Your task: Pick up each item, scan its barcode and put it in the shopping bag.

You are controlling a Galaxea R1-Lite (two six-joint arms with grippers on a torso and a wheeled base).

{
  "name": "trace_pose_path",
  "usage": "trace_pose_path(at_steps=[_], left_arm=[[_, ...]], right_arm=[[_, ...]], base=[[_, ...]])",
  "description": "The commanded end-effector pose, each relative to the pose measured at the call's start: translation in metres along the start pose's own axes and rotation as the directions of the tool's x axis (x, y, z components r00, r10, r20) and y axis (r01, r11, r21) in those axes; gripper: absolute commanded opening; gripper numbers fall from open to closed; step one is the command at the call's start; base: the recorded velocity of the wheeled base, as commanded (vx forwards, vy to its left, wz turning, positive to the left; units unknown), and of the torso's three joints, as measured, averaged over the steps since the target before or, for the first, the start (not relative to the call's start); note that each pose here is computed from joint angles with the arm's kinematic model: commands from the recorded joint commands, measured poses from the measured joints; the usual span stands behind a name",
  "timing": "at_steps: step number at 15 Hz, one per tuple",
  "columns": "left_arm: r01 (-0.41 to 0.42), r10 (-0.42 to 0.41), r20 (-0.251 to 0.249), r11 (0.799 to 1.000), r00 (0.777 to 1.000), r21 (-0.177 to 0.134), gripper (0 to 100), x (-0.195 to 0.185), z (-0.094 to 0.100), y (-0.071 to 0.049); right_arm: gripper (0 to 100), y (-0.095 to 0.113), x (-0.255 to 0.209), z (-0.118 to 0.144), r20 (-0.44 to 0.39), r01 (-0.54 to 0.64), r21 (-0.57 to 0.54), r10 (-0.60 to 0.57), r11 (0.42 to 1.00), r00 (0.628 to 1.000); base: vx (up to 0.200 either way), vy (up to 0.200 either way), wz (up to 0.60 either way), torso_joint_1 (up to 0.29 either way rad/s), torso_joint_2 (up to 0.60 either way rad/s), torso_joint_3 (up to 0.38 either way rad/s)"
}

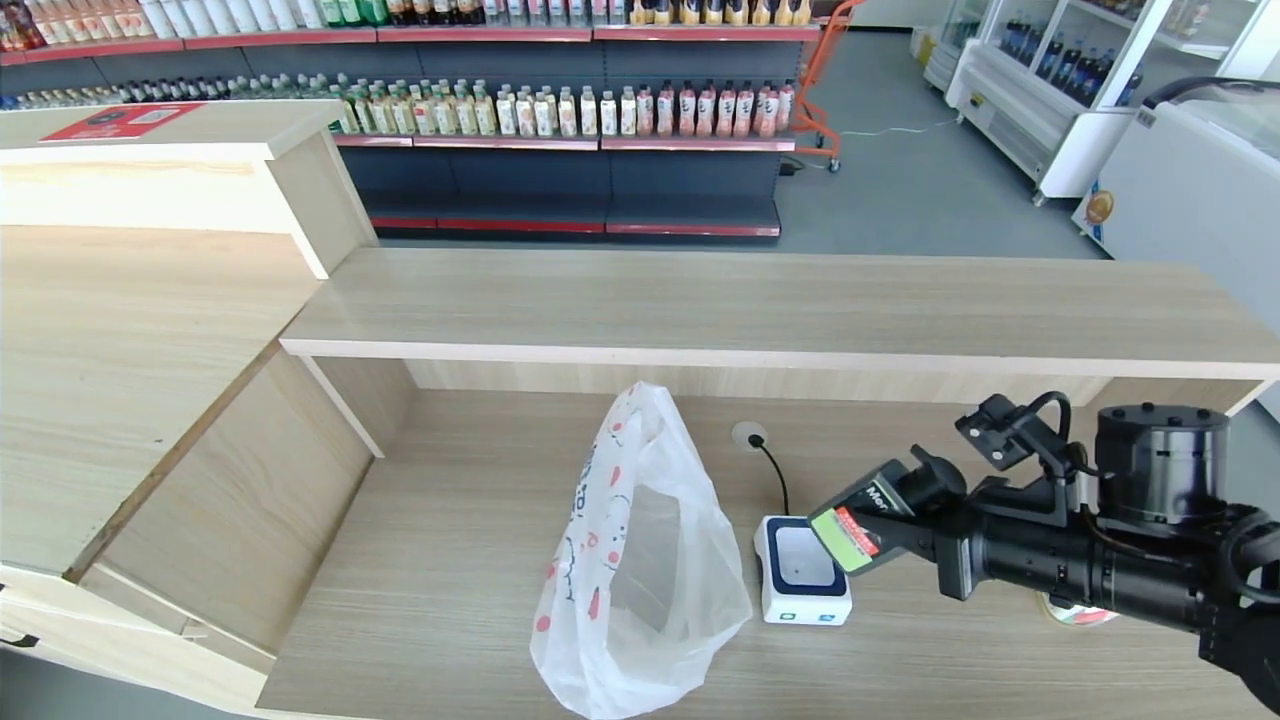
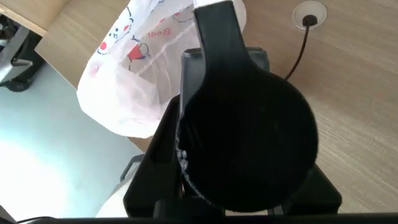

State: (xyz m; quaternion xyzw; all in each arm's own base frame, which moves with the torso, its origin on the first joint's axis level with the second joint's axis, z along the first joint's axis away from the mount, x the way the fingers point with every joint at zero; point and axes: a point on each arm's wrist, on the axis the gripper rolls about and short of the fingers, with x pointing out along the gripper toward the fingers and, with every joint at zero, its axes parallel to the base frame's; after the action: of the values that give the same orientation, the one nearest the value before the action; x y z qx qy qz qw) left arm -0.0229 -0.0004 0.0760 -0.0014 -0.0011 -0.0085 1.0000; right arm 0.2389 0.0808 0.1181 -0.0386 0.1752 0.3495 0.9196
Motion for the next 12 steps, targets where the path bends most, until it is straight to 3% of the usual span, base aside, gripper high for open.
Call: trace_pose_path(at_steps=[1, 4, 8, 12], left_arm=[[0.0, 0.0, 0.001, 1.0, 1.0, 0.0, 100, 0.0, 0.0, 0.0], [0.0, 0.0, 0.001, 1.0, 1.0, 0.0, 100, 0.0, 0.0, 0.0], [0.0, 0.0, 0.001, 1.0, 1.0, 0.0, 100, 0.0, 0.0, 0.0], [0.0, 0.0, 0.001, 1.0, 1.0, 0.0, 100, 0.0, 0.0, 0.0]], right_arm=[[0, 0.008, 0.028, -0.015, -0.081, -0.065, -0.004, 0.064, 0.998, 0.995], [0, 0.011, 0.063, -0.034, -0.129, -0.101, -0.091, 0.088, 0.991, 0.988], [0, 0.004, 0.112, -0.043, -0.097, -0.096, -0.127, 0.084, 0.987, 0.992], [0, 0.014, 0.179, -0.042, -0.043, -0.118, -0.216, 0.111, 0.969, 0.993]], base=[[0.0, 0.0, 0.0, 0.0, 0.0, 0.0], [0.0, 0.0, 0.0, 0.0, 0.0, 0.0], [0.0, 0.0, 0.0, 0.0, 0.0, 0.0], [0.0, 0.0, 0.0, 0.0, 0.0, 0.0]])
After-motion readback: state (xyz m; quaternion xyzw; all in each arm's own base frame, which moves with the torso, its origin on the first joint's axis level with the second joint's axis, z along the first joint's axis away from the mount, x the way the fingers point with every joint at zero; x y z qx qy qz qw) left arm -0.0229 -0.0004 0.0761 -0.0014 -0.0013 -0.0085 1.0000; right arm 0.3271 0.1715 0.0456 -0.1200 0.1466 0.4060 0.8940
